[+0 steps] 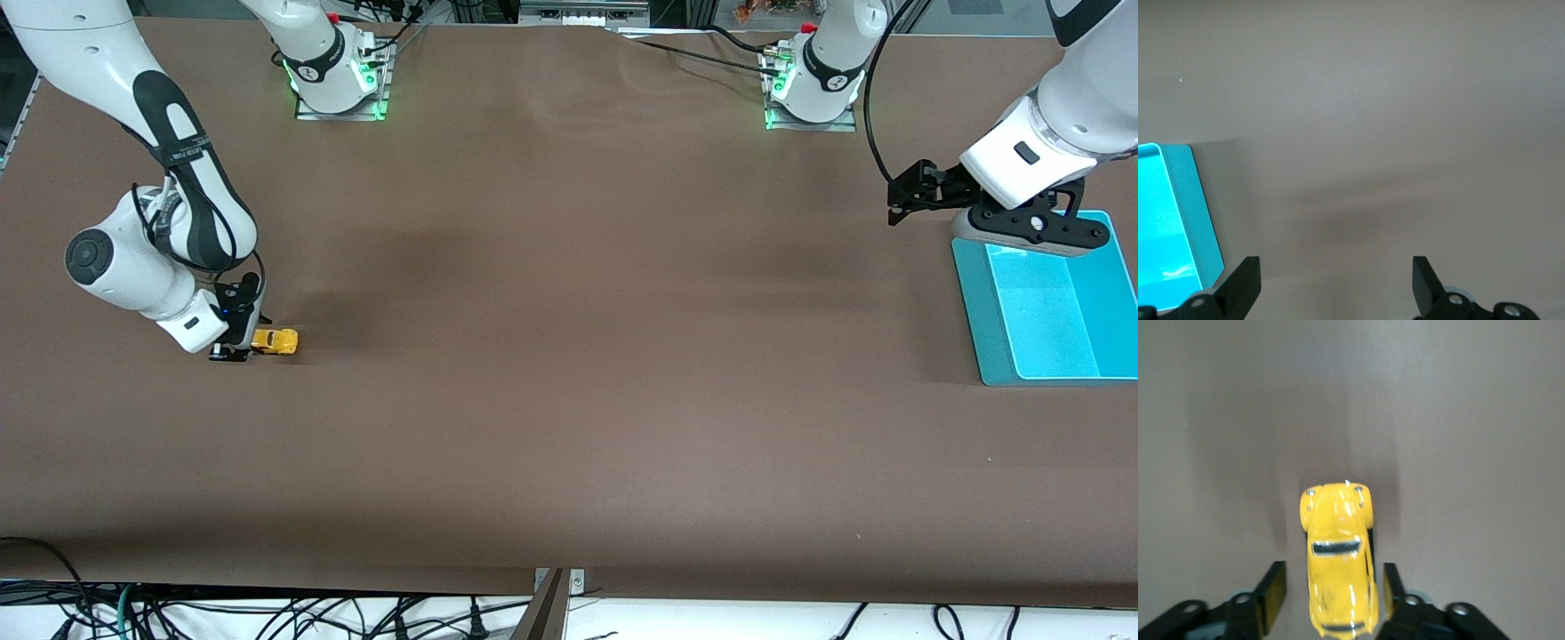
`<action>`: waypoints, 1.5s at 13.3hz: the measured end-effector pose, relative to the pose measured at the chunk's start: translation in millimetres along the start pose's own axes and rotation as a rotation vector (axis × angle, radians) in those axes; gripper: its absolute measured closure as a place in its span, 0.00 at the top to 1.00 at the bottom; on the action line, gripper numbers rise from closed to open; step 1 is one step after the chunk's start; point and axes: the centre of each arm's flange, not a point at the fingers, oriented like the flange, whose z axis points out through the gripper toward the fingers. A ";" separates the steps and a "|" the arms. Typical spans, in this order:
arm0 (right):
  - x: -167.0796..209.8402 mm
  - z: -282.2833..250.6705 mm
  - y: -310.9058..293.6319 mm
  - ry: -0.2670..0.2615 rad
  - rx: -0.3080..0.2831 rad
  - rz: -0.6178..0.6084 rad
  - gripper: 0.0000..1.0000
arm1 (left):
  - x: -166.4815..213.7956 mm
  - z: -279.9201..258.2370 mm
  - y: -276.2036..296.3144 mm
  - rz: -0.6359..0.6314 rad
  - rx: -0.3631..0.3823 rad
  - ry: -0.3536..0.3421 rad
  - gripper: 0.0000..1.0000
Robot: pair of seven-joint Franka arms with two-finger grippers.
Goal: Wind and store yellow beetle car
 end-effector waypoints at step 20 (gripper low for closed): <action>94.4 -321.5 -53.5 -0.062 -0.036 1.006 1.00 | 1.5 3.0 -1.7 -0.003 -0.001 -0.005 1.00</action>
